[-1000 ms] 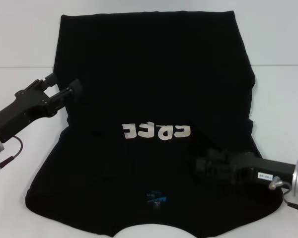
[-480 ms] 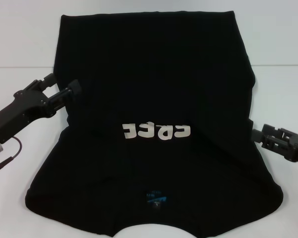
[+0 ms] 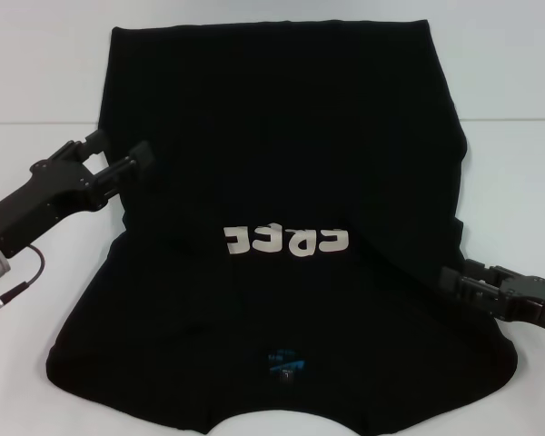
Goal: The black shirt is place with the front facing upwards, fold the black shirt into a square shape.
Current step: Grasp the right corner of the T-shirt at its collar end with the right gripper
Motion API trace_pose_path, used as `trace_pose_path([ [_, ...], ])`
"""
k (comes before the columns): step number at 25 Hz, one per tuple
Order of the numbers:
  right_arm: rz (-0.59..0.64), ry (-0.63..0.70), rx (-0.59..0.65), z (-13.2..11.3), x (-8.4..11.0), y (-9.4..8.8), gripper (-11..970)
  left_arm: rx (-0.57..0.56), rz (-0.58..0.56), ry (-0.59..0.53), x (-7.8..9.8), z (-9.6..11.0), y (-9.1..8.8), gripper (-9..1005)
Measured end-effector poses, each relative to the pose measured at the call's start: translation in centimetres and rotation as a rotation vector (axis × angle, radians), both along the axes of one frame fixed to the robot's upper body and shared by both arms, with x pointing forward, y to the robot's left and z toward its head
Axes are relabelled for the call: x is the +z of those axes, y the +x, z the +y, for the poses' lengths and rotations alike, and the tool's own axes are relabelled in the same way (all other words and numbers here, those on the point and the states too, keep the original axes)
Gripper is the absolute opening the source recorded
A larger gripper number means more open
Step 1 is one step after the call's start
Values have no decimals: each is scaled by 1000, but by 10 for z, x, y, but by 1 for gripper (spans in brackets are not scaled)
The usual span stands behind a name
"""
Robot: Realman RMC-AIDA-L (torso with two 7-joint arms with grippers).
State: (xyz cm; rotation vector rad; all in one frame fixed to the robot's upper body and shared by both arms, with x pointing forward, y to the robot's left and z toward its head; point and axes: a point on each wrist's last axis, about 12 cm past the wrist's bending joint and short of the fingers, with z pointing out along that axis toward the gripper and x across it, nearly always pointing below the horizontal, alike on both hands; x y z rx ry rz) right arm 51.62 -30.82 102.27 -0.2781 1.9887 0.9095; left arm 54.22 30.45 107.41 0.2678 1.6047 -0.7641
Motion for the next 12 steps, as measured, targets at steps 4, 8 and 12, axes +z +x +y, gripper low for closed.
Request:
trace_pose_path([
  [4, 5, -15, -20, -3, -1, 2, 689, 2, 1, 2, -1, 1, -1, 878],
  [8, -3, -5, -24, -7, 2, 2, 689, 4, 2, 2, -1, 1, -1, 877],
  [12, -27, 24, -35, -15, 9, 0, 689, 5, 2, 2, -1, 1, -2, 877],
])
